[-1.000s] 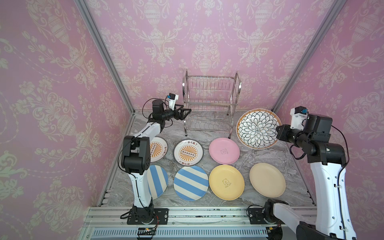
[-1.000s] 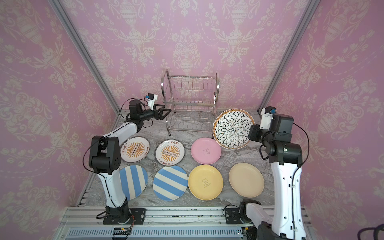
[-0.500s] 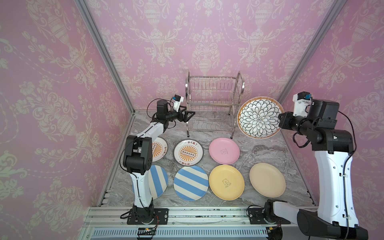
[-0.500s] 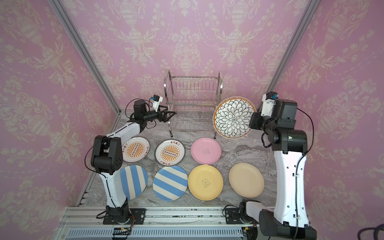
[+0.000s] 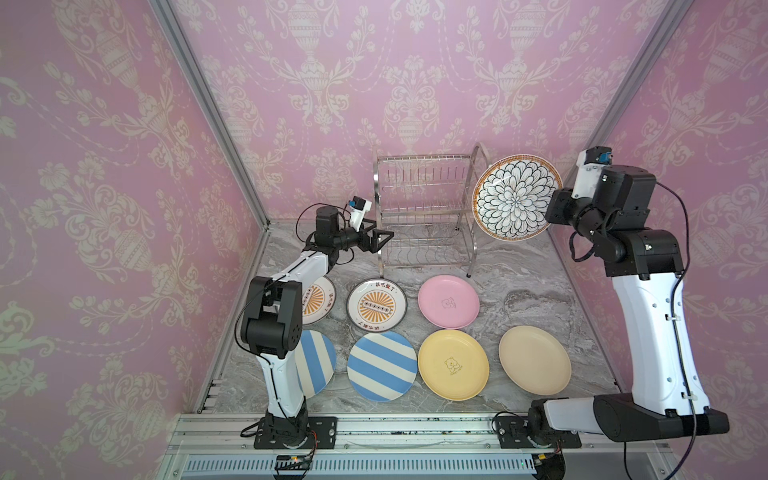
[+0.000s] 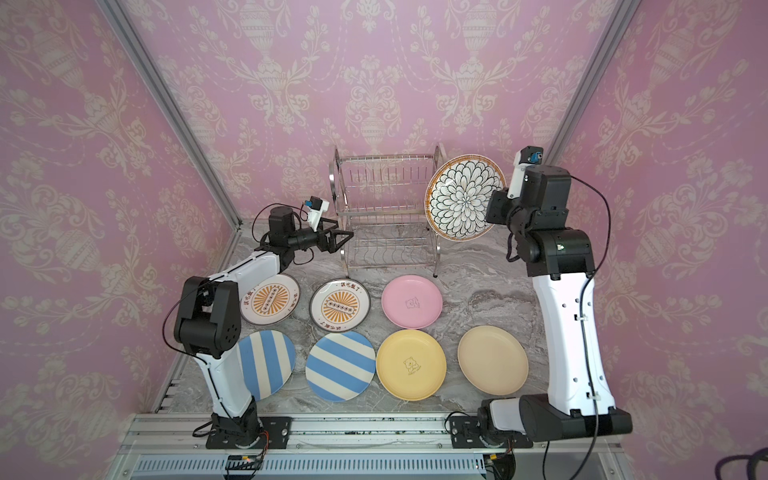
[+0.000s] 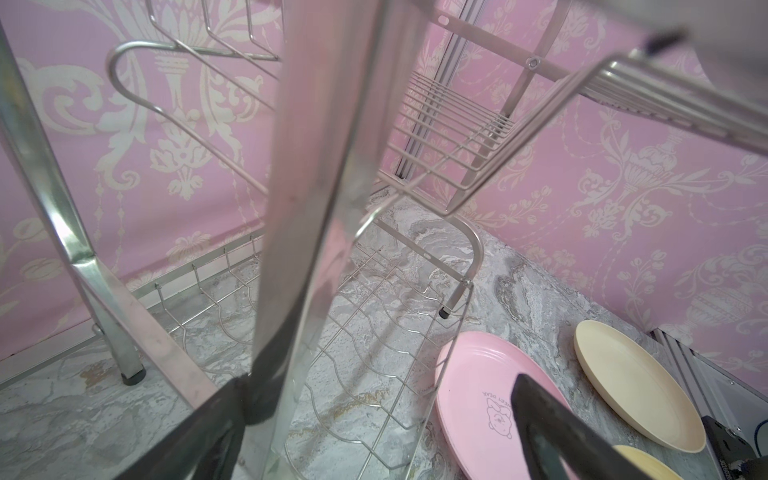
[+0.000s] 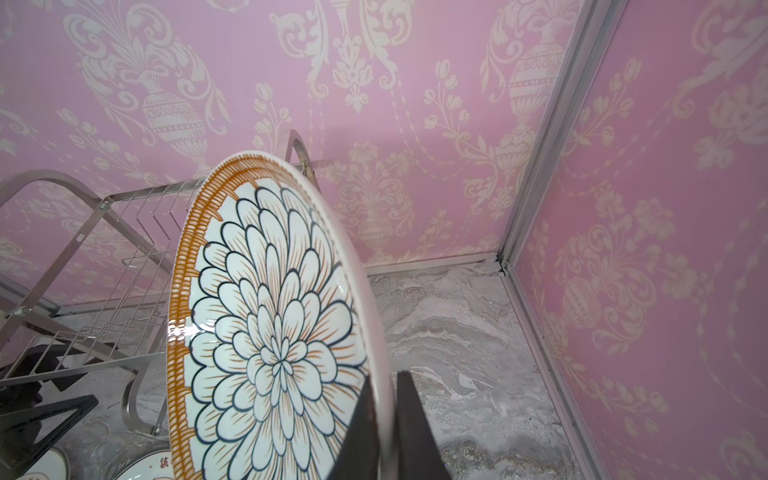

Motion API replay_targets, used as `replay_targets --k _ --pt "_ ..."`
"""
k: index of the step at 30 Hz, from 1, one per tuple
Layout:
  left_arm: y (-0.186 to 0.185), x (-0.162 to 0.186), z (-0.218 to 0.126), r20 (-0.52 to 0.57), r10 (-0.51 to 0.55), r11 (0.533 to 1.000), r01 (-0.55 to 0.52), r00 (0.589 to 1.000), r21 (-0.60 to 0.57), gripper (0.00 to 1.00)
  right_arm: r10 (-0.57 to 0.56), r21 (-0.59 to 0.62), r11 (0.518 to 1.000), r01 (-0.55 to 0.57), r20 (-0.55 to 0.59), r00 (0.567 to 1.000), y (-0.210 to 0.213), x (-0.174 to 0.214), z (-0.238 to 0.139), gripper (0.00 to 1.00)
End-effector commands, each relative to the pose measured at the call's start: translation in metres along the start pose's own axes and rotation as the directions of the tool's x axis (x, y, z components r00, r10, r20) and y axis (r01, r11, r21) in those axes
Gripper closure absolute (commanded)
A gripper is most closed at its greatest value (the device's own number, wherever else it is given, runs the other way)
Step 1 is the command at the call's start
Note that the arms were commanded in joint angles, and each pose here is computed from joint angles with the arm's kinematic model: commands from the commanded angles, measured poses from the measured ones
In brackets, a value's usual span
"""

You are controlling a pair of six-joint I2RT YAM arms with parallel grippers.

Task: Load the plates into the dish rack
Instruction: 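Carry the upright flower plate with the right gripper toward the dish rack, then lower the flower plate into the rack's upper slots with the right gripper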

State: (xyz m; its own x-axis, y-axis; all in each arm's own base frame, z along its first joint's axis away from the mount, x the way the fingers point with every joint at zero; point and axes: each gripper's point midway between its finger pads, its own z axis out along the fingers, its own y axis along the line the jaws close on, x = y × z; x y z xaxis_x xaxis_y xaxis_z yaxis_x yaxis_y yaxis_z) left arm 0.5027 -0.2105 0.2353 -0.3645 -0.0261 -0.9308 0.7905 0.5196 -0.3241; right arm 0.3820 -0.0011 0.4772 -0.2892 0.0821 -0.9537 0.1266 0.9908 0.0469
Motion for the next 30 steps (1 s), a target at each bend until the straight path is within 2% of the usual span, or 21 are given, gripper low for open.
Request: replay_targets --k 1,7,11,16,20,23,30 --pt "-0.022 -0.01 -0.001 0.023 0.003 0.999 -0.004 1.0 0.042 0.01 0.005 0.094 0.995 -0.039 0.338 0.941 0.002 -0.091 -0.033 1.0" --pt "-0.005 -0.002 -0.009 0.011 -0.025 0.999 0.025 1.0 -0.035 0.01 -0.104 0.239 0.971 0.004 0.408 0.907 0.027 -0.12 -0.026 1.0" --pt "0.002 -0.018 -0.027 0.084 -0.056 0.995 0.062 0.995 -0.082 0.01 -0.171 0.329 0.944 0.019 0.438 0.882 0.042 -0.13 -0.023 1.0" --pt "0.0 -0.039 -0.048 0.169 -0.123 0.991 0.13 0.978 -0.033 0.01 -0.288 0.476 0.877 0.065 0.412 0.864 0.054 -0.136 -0.013 1.0" --pt "0.007 -0.054 -0.077 0.256 -0.197 0.98 0.197 0.946 0.025 0.01 -0.301 0.484 0.871 0.076 0.406 0.863 0.061 -0.135 -0.004 1.0" --pt "0.004 -0.06 -0.093 0.291 -0.204 0.979 0.201 0.935 0.041 0.01 -0.311 0.489 0.868 0.089 0.394 0.865 0.067 -0.131 0.003 1.0" --pt "0.002 -0.053 -0.095 0.253 -0.227 0.973 0.231 0.941 0.011 0.01 -0.381 0.556 0.819 0.144 0.338 0.86 0.08 -0.126 0.032 1.0"
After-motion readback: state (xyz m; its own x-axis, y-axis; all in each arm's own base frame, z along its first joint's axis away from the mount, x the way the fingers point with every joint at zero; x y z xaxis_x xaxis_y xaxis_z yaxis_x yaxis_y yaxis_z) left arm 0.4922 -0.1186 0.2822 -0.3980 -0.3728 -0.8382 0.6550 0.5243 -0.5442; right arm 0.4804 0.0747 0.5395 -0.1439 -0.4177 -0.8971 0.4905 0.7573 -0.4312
